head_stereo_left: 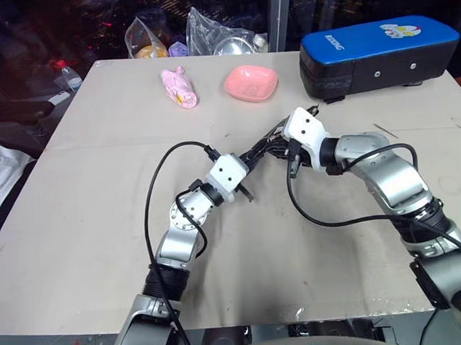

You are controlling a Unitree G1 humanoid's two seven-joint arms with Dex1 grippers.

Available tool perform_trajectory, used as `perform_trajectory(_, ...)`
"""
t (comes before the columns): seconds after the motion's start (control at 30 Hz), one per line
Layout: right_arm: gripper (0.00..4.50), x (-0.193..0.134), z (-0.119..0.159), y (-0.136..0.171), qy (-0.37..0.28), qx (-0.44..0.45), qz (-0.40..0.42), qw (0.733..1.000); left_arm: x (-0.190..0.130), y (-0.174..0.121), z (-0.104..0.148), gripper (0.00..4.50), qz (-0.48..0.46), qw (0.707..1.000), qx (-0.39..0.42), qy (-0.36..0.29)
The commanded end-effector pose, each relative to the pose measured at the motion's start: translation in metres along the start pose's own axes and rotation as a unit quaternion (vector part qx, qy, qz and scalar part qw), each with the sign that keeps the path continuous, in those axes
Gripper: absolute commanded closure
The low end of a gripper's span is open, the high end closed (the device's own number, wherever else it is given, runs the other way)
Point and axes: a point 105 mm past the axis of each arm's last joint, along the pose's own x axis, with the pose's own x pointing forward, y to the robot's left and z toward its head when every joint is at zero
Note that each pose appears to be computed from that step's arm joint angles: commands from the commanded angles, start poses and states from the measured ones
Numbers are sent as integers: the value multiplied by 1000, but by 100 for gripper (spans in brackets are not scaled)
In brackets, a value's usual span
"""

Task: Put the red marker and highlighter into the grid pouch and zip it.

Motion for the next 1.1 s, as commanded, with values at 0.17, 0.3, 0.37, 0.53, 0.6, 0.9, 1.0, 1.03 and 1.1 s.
perform_trajectory(0.17,447,-5,26,9,-29,-71,31,997,3,-4,5,450,-5,1000,4,-16)
perform_trajectory(0.3,329,-17,23,6,-33,-50,26,998,4,-2,4,450,0,1000,0,-14)
perform_trajectory(0.37,226,-33,25,-2,-51,-5,9,999,4,1,7,450,2,1000,0,-19)
perform_trajectory(0.53,134,-65,25,-7,-68,58,16,996,3,4,18,450,-8,999,-7,-36)
perform_trajectory(0.6,134,-71,26,-19,-80,81,-18,993,3,6,23,450,-14,999,-8,-41)
perform_trajectory(0.9,331,-58,1,-58,-75,158,-141,974,5,7,34,450,-40,998,-7,-54)
perform_trajectory(1.0,446,-51,-10,-65,-70,172,-167,968,7,6,37,450,-47,997,-7,-58)
perform_trajectory(1.03,446,-49,-15,-65,-62,175,-167,968,7,5,37,450,-49,997,-7,-59)
perform_trajectory(1.1,446,-45,-23,-63,-49,178,-166,969,7,4,38,450,-53,997,-7,-60)
